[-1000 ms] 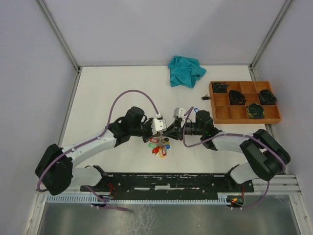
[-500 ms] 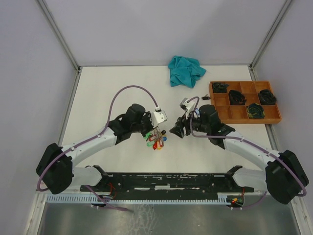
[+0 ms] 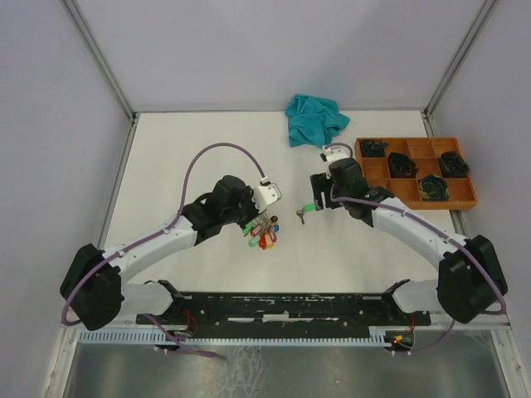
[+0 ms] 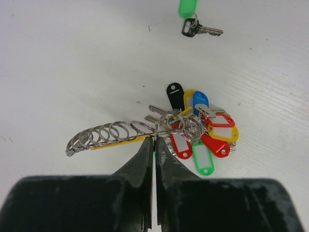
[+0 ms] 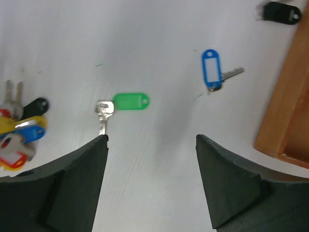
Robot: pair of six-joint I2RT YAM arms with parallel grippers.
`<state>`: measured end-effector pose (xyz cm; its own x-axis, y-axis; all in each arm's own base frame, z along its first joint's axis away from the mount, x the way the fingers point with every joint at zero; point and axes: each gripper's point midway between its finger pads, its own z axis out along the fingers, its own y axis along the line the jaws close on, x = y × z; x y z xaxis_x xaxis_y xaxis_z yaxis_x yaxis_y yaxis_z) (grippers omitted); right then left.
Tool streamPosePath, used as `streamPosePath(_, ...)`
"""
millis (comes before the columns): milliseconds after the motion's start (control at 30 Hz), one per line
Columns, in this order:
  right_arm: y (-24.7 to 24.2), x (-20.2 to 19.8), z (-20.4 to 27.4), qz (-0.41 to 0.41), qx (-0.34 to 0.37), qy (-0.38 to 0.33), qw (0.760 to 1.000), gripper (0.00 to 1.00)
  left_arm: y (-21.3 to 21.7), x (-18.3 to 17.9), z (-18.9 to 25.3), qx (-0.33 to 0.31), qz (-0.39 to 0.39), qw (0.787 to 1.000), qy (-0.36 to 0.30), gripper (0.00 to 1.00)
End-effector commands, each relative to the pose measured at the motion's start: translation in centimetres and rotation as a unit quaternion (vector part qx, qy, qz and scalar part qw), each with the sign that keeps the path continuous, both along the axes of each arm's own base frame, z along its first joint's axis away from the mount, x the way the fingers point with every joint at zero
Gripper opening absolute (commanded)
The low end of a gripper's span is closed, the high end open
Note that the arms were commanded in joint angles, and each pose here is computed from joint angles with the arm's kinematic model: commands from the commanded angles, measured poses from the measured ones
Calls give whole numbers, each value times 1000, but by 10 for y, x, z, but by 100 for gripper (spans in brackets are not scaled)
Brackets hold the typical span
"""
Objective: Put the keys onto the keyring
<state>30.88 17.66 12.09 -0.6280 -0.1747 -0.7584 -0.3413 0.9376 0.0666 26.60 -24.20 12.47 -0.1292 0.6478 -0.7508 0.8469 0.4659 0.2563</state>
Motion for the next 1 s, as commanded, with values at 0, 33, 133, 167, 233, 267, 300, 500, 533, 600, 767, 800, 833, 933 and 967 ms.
streamPosePath(0, -55, 32, -4, -128, -98, 15, 987, 78, -9, 13, 50, -54, 16, 997, -46, 3)
streamPosePath(33, -57, 39, -6, -136, -101, 21, 985, 75, -9, 13, 50, -54, 15, 997, -46, 3)
streamPosePath(133, -63, 57, -19, -155, -100, 42, 982, 67, -9, 13, 51, -54, 14, 997, -48, 3)
streamPosePath(167, -65, 64, -23, -161, -97, 47, 981, 64, -9, 13, 51, -54, 14, 997, -48, 3)
streamPosePath(233, -65, 76, -29, -164, -94, 56, 980, 62, -9, 12, 49, -52, 13, 998, -46, 3)
streamPosePath(267, -65, 81, -35, -164, -96, 63, 980, 60, -9, 13, 50, -51, 12, 998, -46, 3)
streamPosePath(300, -64, 88, -36, -163, -94, 62, 980, 58, -9, 13, 49, -51, 12, 998, -46, 3)
streamPosePath(500, -62, 115, -50, -157, -98, 80, 979, 56, -10, 12, 48, -49, 9, 998, -42, 3)
streamPosePath(533, -62, 117, -55, -159, -99, 86, 979, 56, -10, 12, 48, -49, 9, 998, -42, 3)
streamPosePath(600, -63, 120, -63, -164, -98, 98, 977, 56, -11, 12, 48, -49, 7, 998, -40, 3)
streamPosePath(767, -65, 116, -84, -178, -96, 128, 971, 55, -12, 10, 49, -52, 3, 998, -38, 3)
streamPosePath(800, -64, 114, -88, -177, -97, 135, 970, 54, -12, 10, 50, -53, 2, 998, -38, 3)
streamPosePath(833, -64, 113, -93, -178, -97, 142, 969, 54, -13, 10, 50, -54, 1, 998, -38, 3)
streamPosePath(933, -63, 107, -104, -178, -97, 161, 966, 52, -13, 9, 51, -55, -1, 998, -38, 3)
streamPosePath(967, -63, 104, -108, -179, -98, 167, 965, 50, -13, 9, 52, -56, -2, 998, -38, 3)
